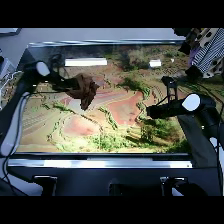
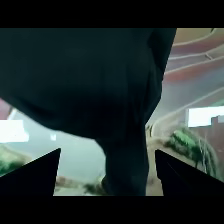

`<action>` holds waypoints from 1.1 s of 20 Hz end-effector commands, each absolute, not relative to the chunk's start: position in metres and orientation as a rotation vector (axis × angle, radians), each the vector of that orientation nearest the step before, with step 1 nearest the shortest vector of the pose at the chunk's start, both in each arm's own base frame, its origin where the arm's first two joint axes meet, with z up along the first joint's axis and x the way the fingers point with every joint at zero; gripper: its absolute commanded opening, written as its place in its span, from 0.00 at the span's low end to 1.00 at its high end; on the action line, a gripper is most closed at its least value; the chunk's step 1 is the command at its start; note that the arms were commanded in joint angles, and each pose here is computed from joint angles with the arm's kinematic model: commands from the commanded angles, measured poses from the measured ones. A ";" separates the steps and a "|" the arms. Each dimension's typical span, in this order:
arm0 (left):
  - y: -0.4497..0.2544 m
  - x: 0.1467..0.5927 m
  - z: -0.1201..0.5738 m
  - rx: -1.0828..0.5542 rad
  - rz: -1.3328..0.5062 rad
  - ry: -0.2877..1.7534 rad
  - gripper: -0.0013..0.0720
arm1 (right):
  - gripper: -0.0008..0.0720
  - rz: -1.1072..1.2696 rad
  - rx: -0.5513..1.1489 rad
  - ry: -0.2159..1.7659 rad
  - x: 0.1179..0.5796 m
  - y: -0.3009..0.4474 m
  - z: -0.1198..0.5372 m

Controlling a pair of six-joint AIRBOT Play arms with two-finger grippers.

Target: Fold the clothes and pants, and hang the long-sleeved shirts on hangers.

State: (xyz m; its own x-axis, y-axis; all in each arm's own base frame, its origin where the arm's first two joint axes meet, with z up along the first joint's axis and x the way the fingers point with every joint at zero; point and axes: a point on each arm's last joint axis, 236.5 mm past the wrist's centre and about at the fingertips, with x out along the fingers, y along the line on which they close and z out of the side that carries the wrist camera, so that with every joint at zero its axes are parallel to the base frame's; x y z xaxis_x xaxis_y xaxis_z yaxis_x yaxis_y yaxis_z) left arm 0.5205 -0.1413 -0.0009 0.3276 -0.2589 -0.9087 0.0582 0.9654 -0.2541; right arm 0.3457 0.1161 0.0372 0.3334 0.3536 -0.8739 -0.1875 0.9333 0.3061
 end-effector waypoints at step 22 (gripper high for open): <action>-0.353 0.395 0.029 -0.010 -0.616 1.412 0.04 | 0.22 0.313 0.121 1.391 0.261 0.096 0.059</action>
State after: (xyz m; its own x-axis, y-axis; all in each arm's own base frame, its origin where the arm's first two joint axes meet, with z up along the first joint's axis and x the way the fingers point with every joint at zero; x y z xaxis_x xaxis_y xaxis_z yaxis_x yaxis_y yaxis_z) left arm 0.4455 -0.3003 0.0089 0.0964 -0.3666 -0.9254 0.3350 0.8874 -0.3167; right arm 0.2903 0.1102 0.0475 0.1887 0.3394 -0.9215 -0.1623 0.9362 0.3116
